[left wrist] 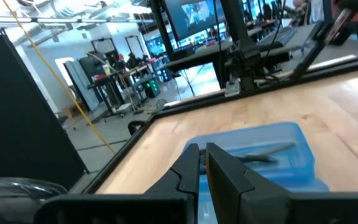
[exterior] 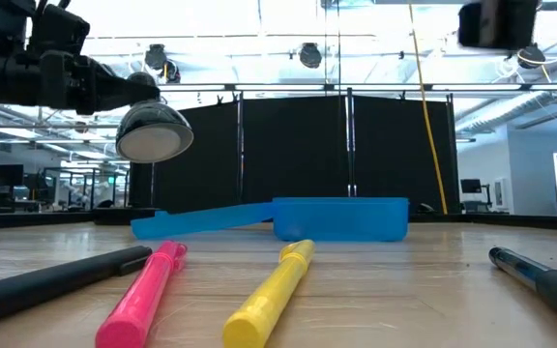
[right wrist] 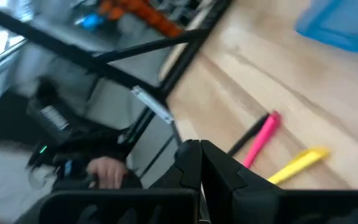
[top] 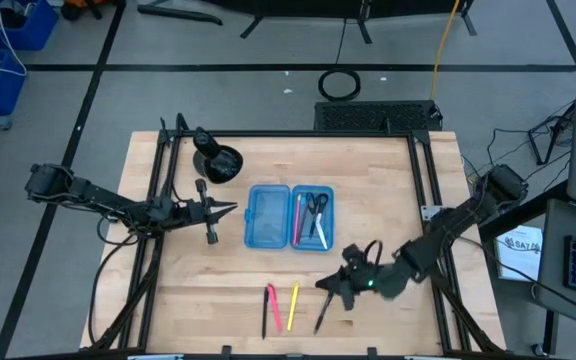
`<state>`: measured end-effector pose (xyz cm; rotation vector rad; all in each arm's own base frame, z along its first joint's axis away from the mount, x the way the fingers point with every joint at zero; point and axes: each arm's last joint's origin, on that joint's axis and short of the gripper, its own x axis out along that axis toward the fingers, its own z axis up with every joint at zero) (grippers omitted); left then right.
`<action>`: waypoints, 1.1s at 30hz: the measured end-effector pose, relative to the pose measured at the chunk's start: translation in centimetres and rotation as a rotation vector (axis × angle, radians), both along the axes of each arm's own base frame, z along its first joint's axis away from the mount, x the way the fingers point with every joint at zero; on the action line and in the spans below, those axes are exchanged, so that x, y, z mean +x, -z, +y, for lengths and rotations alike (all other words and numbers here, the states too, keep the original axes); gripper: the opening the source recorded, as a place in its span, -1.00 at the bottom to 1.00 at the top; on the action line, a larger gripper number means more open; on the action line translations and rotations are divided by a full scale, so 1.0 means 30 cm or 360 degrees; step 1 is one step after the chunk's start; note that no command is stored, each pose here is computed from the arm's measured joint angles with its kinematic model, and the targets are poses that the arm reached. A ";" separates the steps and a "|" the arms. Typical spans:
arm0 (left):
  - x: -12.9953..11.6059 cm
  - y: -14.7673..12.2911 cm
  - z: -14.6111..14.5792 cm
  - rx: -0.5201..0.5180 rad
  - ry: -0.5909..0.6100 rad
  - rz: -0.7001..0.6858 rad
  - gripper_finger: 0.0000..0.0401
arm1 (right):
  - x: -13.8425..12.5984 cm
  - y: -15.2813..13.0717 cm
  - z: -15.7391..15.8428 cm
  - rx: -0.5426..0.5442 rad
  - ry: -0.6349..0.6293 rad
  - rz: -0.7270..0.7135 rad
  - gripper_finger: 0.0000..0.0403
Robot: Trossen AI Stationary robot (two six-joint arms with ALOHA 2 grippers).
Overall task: Pick & place school supplies into a supply box
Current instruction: Put the right black pen into the supply box
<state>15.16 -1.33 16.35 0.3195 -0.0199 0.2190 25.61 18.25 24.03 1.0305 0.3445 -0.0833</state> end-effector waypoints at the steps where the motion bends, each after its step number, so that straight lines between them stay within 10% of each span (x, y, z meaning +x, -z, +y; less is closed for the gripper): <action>1: 0.000 0.002 0.000 0.0002 -0.0001 0.0011 -0.85 | 0.008 -0.015 0.025 0.0014 0.0039 0.0045 -1.00; 13: 0.001 0.018 0.000 0.0011 0.0001 0.0090 -0.85 | 0.257 -0.149 0.286 0.0269 0.0170 0.0217 -1.00; 33: 0.000 0.036 -0.003 0.0085 0.0053 0.0187 -0.85 | 0.298 0.128 0.317 0.0660 0.0386 0.1216 -0.98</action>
